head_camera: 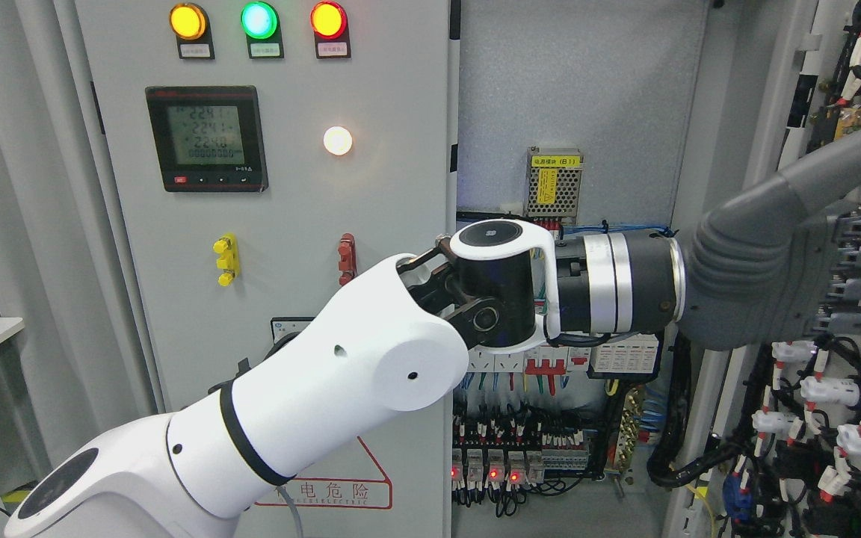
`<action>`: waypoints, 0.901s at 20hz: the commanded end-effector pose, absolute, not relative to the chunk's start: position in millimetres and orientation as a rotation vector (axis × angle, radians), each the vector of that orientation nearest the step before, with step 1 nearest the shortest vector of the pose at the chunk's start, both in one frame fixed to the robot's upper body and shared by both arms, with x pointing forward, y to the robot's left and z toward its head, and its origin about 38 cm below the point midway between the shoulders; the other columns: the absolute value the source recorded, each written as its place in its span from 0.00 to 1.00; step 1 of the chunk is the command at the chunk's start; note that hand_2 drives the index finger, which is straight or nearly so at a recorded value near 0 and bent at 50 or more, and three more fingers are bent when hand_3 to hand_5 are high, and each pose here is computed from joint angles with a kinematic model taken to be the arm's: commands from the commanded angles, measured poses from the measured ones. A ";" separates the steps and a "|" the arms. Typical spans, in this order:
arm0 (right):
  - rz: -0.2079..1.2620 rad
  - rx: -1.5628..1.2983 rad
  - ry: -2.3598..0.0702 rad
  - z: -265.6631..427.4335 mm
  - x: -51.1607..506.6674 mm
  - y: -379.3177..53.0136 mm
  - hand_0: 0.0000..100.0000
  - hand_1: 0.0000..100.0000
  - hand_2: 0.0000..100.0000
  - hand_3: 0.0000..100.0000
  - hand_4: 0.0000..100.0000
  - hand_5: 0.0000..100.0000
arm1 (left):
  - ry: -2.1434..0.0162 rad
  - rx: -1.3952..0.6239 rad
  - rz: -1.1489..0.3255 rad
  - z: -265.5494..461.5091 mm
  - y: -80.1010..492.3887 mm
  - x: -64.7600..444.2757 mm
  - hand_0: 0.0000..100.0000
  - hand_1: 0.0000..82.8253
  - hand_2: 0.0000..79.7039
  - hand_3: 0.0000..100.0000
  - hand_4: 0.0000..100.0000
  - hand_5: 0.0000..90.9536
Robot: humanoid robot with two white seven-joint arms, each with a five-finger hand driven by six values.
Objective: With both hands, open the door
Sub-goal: 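Push the door farther open with the left hand, then withdraw it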
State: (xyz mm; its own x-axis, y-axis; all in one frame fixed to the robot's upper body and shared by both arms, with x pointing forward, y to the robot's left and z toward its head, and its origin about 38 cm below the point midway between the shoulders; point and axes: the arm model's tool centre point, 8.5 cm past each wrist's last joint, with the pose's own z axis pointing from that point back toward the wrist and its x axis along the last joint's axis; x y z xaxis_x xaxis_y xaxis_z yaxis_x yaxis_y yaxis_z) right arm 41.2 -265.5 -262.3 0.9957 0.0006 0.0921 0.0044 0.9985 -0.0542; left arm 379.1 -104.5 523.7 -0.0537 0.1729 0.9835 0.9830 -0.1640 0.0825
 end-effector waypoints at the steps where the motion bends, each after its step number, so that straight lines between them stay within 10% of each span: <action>1: -0.003 -0.059 -0.102 -261.8 46.0 -268.2 0.22 0.00 0.00 0.00 0.00 0.00 | -1.301 -1.444 -1.315 524.1 -105.6 375.3 0.29 0.00 0.03 0.03 0.04 0.00; 18: -0.010 -0.077 -0.053 -262.2 15.2 -279.6 0.22 0.00 0.00 0.00 0.00 0.00 | -1.380 -1.419 -1.231 501.1 -58.6 383.3 0.29 0.00 0.03 0.03 0.03 0.00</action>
